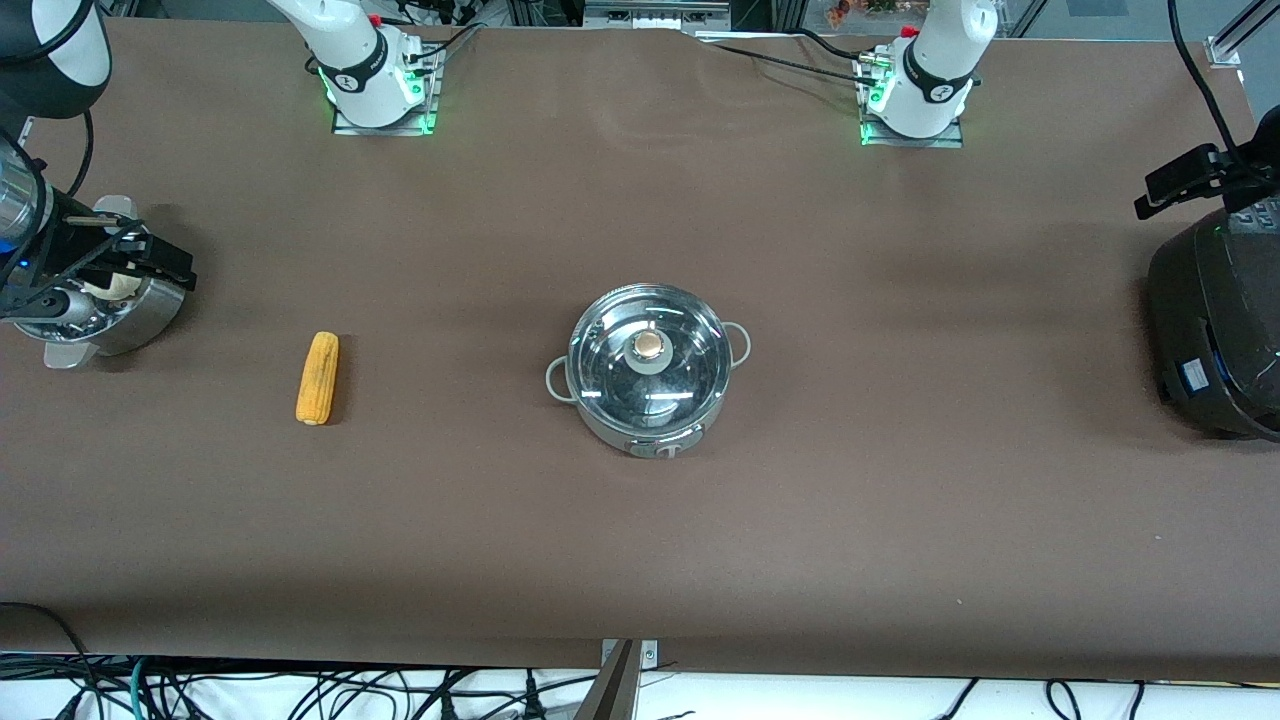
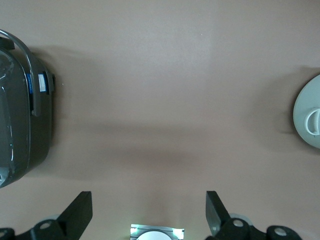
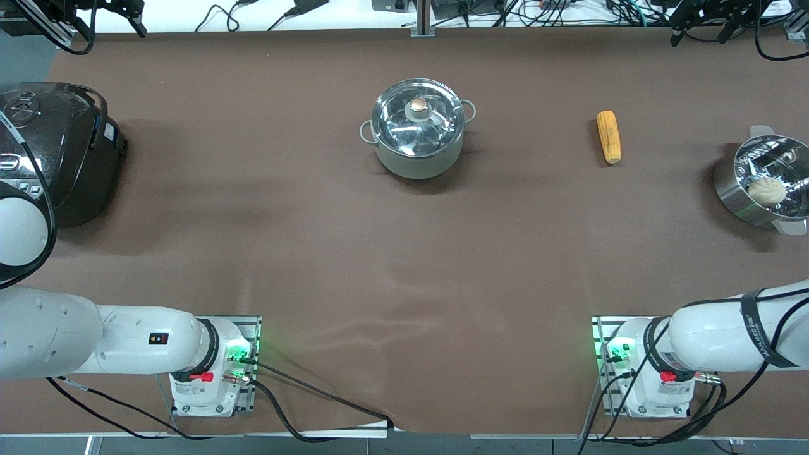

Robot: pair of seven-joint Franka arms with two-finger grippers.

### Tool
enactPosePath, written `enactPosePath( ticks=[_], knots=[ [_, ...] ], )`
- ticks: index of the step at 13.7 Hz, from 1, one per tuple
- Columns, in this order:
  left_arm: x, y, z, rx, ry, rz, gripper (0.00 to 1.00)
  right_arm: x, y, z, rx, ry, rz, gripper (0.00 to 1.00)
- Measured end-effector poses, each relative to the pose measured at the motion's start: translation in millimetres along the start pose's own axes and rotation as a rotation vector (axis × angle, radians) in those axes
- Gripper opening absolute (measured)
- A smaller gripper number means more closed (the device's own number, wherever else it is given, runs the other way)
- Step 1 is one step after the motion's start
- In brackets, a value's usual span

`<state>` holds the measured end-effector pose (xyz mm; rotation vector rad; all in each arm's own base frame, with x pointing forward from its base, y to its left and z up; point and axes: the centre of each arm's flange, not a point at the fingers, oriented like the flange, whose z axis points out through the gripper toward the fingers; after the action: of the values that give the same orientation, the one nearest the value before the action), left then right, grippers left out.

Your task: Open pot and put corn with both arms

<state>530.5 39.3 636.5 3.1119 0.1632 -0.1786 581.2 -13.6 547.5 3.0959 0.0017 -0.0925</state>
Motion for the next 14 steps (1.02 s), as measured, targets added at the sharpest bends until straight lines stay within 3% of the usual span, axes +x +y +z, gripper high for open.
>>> enactPosePath(
  ticks=[14],
  knots=[
    [0.2,0.1,0.3,0.0,-0.001,0.0,1.0,5.5,-0.1,-1.3,0.0,0.006,-0.002,1.0]
  ],
)
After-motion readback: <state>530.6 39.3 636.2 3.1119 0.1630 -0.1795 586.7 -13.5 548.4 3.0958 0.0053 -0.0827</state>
